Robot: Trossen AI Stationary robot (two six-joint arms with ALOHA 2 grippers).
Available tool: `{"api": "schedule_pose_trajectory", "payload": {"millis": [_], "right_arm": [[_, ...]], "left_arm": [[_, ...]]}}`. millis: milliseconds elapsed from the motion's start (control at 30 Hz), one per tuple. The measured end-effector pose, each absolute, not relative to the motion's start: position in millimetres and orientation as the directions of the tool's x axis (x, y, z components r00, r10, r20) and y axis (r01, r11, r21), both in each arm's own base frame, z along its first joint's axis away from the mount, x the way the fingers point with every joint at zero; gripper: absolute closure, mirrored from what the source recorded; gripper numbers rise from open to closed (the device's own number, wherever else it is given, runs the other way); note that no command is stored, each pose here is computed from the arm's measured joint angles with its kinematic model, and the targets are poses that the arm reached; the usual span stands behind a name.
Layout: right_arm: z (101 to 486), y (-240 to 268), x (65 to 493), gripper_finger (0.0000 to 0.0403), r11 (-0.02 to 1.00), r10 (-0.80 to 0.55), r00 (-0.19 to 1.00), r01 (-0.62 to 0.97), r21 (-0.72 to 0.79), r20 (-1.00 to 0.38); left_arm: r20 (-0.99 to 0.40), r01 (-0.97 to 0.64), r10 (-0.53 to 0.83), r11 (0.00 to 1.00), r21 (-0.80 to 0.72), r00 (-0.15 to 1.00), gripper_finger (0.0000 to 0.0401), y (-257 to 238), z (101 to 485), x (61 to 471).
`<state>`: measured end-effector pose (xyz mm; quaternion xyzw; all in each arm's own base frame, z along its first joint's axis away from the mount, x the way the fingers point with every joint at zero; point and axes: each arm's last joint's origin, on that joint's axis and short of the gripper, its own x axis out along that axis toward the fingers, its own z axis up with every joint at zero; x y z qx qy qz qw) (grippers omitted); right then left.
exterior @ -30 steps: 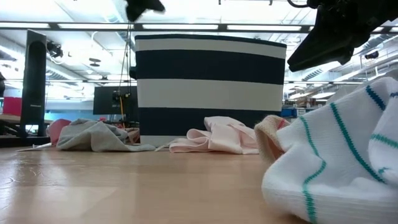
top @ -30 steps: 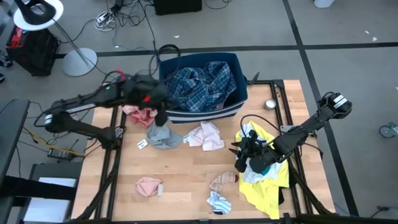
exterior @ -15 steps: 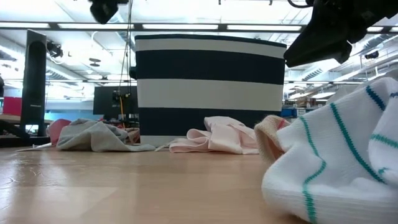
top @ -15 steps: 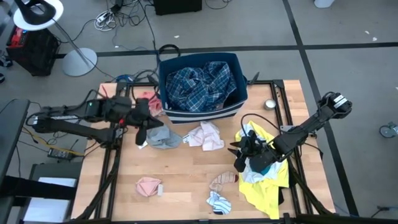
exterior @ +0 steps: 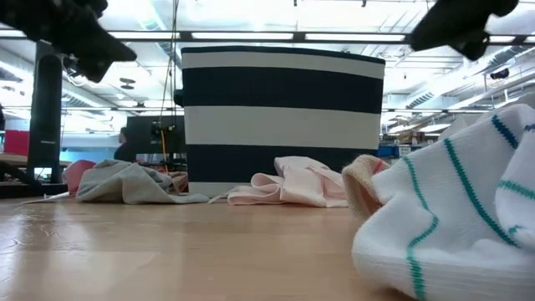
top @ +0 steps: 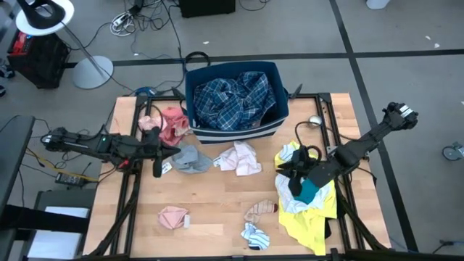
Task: Sort clothes
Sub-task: Put the white underwear into the blue bin
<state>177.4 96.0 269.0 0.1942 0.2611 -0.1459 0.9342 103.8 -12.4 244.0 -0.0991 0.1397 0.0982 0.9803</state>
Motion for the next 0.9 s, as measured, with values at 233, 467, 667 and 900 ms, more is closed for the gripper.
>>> {"api": "schedule_pose_trajectory", "payload": {"millis": [233,467,667,900], "right_arm": [[289.2,91.1,164.1,0.0362,0.848,-0.108,0.714,0.43,0.31,-0.692],[286.2,91.6,155.0,0.039,0.804,-0.042,0.619,0.487,0.342,-0.784],[283.2,95.9,146.3,0.0398,0.784,-0.04,0.579,0.523,0.334,-0.814],[279.7,92.5,139.9,0.0386,0.784,-0.079,0.523,0.558,0.271,-0.849]], "left_arm": [[-0.317,-0.326,0.296,0.944,-0.043,0.901,0.04,-7.1,229.8,90.4],[-0.374,-0.345,0.299,0.937,-0.059,0.878,0.04,-7.4,212.1,91.4],[-0.395,-0.351,0.299,0.934,-0.065,0.868,0.04,-7.9,199.0,93.4],[-0.343,-0.322,0.263,0.938,-0.127,0.902,0.04,-10.0,197.4,98.5]]}}
